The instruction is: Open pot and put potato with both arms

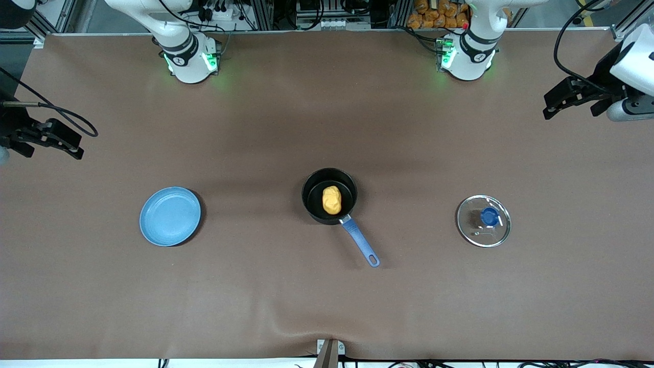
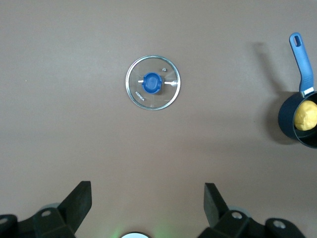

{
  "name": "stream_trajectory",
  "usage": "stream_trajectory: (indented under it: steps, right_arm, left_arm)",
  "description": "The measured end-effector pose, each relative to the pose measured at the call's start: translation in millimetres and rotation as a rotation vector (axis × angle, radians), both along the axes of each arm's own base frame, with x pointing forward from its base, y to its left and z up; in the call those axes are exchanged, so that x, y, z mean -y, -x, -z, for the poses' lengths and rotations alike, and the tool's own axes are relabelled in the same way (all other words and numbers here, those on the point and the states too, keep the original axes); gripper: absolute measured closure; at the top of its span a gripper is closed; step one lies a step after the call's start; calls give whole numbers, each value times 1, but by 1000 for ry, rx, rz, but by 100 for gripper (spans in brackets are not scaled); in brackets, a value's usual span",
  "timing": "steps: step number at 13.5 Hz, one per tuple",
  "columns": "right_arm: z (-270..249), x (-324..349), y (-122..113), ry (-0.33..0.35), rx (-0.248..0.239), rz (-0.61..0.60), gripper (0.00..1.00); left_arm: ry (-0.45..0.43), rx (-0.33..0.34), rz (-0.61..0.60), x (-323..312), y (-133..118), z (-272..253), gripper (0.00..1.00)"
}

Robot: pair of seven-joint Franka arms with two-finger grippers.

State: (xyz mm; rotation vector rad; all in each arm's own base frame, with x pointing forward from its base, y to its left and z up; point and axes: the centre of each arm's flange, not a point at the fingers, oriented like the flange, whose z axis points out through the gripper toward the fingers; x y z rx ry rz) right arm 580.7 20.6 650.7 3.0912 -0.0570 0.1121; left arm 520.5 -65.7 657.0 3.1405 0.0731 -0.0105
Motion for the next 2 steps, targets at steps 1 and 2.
stream_trajectory:
  steps: [1, 2]
  right_arm:
    - [0, 0, 0, 1, 0, 0, 0]
    - [0, 0, 0, 1, 1, 0, 0]
  left_arm:
    - [1, 1, 15, 0, -1, 1, 0]
    - [1, 1, 22, -2, -2, 2, 0]
